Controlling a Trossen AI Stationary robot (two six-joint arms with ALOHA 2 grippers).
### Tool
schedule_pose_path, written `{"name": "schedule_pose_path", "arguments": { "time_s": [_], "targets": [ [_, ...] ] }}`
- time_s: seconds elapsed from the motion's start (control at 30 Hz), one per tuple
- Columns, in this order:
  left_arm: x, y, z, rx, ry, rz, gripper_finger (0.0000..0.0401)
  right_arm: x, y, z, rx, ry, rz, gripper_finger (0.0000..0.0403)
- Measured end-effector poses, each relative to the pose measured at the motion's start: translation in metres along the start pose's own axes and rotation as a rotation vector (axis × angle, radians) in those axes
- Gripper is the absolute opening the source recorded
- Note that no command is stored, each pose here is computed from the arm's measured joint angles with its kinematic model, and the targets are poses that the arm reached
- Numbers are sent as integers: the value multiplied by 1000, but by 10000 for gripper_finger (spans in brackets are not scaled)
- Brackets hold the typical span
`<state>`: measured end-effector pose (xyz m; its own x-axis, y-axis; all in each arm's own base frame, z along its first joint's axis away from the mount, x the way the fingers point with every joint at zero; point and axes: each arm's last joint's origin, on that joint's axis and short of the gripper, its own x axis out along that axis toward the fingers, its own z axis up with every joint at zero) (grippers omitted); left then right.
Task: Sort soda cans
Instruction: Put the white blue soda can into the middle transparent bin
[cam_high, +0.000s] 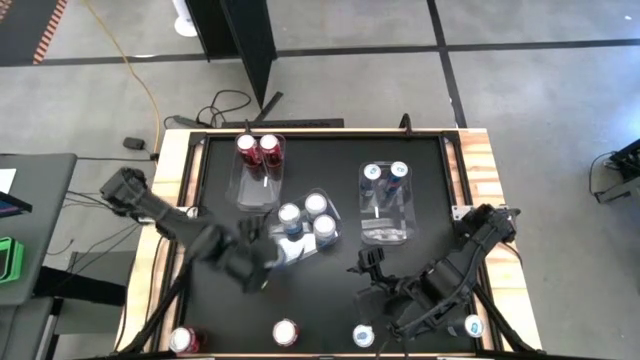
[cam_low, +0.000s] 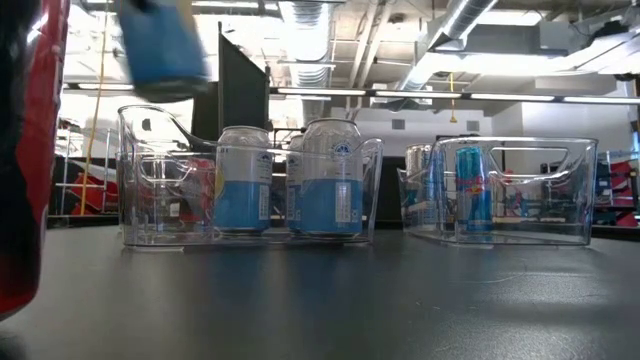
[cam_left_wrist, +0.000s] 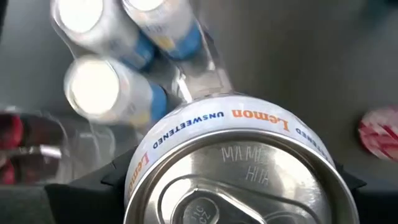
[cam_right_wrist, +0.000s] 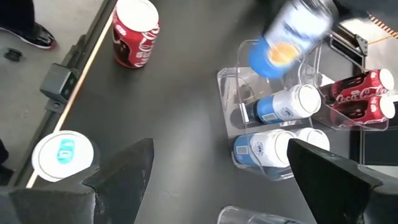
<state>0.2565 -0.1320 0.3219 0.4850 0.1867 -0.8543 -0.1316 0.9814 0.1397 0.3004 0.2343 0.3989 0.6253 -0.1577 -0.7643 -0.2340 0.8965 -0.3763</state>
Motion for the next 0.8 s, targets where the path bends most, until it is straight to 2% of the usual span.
{"name": "schedule_pose_path", "arguments": {
  "time_s": [0.17, 0.33, 0.57, 0.8],
  "targets": [
    [19, 31, 25, 32, -25, -36, 291, -3, 5, -1, 8, -6, 8, 388],
    [31, 54, 36, 43, -24, -34, 291, -5, 8, -2, 3, -3, 12, 388],
    [62, 57, 43, 80, 54, -74, 291, -5, 8, -2, 9, 1, 11, 388],
    [94, 53, 46, 137, 123, -56, 291, -5, 8, -3, 17, 3, 11, 388]
  ]
}}
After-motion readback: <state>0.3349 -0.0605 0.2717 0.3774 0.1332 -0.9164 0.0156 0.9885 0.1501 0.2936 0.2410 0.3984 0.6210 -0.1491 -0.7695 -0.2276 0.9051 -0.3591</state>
